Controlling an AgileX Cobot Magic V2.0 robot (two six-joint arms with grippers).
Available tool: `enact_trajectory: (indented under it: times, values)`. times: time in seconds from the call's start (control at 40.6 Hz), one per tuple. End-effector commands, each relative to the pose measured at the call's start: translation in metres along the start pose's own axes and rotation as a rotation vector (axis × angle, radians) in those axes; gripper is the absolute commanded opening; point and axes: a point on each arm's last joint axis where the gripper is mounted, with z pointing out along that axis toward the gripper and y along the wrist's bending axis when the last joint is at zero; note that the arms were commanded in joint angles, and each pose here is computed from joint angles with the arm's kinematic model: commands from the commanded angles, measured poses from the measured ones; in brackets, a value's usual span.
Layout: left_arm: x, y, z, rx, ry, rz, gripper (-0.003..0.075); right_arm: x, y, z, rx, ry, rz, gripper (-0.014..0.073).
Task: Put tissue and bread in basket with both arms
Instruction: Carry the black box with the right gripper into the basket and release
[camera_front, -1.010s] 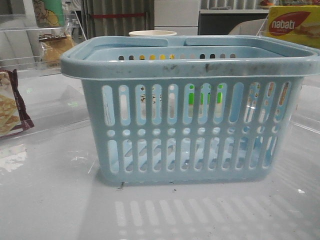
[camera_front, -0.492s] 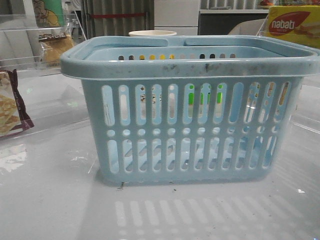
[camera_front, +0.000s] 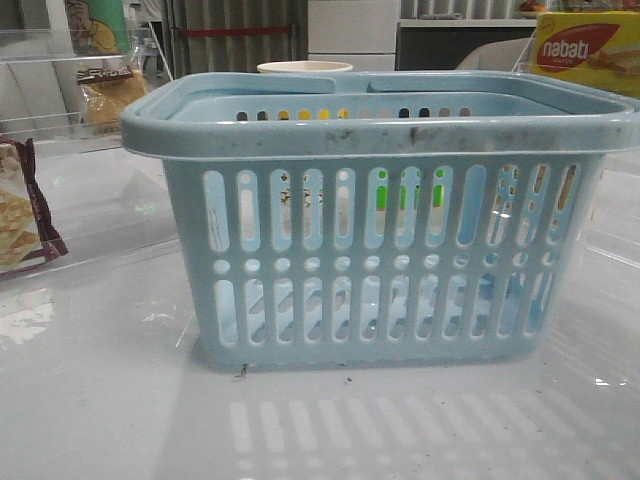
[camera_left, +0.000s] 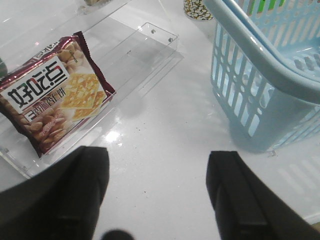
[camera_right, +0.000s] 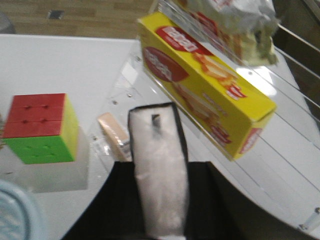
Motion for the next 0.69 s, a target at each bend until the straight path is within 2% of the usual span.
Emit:
enact_trajectory:
  times: [0.0,0.123,0.295,0.468,0.566,0.665]
  values:
    - [-0.015,0.000,-0.004,-0.002,-0.099,0.002,0.0472,-0.025,0.023,-0.039,-0.070,-0.135,-0.032,0.0216]
    - [-0.015,0.000,-0.004,-0.002,-0.099,0.002,0.0472,-0.017,0.056,-0.045,-0.192,-0.067,-0.047,0.0216]
    - [-0.015,0.000,-0.004,-0.002,-0.099,0.002,0.0472,0.005,0.108,-0.033,-0.355,0.061,-0.095,0.0216]
    - [-0.015,0.000,-0.004,-0.002,-0.099,0.002,0.0472,0.031,0.147,-0.008,-0.432,0.192,-0.162,0.0226]
    - [-0.015,0.000,-0.004,-0.002,-0.099,0.002,0.0472,0.045,0.159,0.009,-0.443,0.256,-0.183,0.0314]
    - [-0.015,0.000,-0.004,-0.002,-0.099,0.002,0.0472,0.055,0.163,0.023,-0.437,0.295,-0.190,0.0483]
